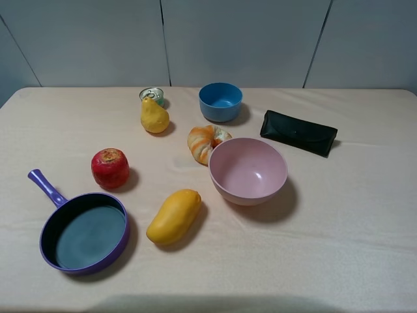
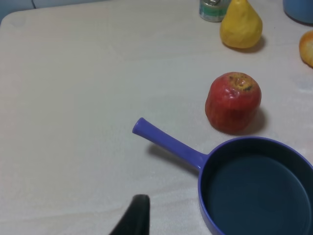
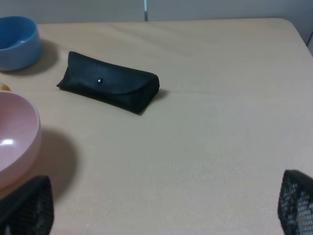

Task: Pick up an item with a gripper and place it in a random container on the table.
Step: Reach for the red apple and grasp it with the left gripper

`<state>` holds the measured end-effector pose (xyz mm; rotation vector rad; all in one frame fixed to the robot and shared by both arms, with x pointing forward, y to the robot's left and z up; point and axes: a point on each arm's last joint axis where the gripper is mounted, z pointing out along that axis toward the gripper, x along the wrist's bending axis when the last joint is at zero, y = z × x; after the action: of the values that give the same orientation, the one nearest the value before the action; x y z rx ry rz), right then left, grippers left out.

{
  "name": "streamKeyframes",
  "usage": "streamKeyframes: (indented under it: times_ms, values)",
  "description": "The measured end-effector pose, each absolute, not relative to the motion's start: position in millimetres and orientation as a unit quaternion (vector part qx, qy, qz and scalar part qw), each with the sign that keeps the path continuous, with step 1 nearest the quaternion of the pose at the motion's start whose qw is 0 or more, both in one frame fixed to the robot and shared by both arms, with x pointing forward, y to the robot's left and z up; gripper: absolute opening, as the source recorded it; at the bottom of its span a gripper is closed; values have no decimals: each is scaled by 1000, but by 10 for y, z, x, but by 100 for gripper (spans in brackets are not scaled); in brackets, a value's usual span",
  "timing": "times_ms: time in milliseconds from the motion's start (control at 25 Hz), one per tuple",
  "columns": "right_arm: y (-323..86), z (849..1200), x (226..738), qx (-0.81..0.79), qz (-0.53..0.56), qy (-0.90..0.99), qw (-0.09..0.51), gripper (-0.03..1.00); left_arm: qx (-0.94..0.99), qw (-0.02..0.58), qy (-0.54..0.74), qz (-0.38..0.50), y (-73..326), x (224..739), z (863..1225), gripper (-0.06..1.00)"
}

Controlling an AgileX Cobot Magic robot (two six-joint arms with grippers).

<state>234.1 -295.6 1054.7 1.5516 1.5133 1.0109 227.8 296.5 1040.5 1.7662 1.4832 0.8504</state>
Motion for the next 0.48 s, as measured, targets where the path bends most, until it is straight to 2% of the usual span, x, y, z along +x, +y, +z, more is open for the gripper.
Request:
streamKeyframes:
  times_ms: [480]
  values:
    - [-2956, 10547, 2341, 604, 393, 589, 366, 69, 669, 345, 568, 333, 2966, 2249, 10480, 96]
